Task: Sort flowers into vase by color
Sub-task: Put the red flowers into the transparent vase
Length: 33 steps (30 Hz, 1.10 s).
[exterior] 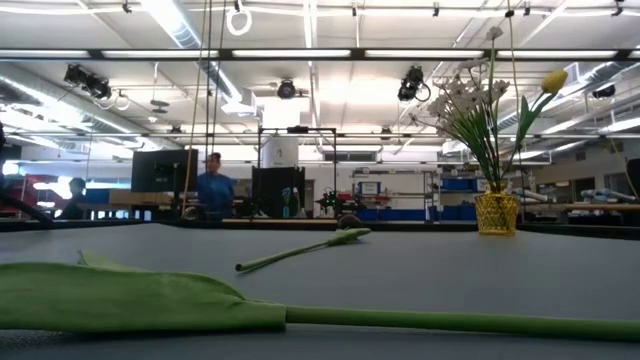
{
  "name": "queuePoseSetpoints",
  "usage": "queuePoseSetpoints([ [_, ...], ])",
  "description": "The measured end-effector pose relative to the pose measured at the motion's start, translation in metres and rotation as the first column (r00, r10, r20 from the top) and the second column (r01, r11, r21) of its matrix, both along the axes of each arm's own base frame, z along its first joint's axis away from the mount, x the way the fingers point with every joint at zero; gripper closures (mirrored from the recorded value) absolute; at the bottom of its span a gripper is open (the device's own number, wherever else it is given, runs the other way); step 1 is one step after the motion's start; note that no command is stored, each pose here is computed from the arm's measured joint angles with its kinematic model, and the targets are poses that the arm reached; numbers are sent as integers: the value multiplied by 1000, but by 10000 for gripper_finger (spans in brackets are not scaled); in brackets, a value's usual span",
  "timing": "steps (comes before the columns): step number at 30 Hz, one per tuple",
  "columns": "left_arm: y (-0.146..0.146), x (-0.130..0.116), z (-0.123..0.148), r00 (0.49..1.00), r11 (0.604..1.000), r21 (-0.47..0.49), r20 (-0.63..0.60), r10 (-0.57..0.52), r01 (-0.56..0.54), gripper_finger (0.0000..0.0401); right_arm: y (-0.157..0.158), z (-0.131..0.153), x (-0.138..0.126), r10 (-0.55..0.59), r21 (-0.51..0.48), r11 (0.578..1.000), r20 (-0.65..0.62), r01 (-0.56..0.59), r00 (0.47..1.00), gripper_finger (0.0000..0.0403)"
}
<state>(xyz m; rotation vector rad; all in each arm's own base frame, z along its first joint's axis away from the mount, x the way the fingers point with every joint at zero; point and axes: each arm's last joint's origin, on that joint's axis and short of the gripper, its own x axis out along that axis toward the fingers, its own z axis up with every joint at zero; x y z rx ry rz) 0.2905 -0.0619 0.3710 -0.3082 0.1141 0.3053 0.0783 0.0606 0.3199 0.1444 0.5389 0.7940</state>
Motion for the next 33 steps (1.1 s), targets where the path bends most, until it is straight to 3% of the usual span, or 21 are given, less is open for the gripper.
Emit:
queuePoseSetpoints([
  [7, 0, 2, -3, 1000, 1000, -24, -4, 6, -7, 278, -6, 11, -9, -57, 106, 992, -56, 63, 997, 237],
  [13, -2, 9, -10, 1000, 999, -49, -21, 12, -13, 278, -16, 27, -22, -132, 160, 977, -76, 143, 988, 226],
  [21, -6, 18, -29, 994, 993, -112, -104, 26, -38, 278, -19, 19, -26, -177, 180, 957, -259, 227, 950, 194],
  [33, -4, 50, -78, 972, 955, -285, -233, 16, -84, 230, -20, 18, -28, -220, 312, 829, -581, 464, 783, 178],
])
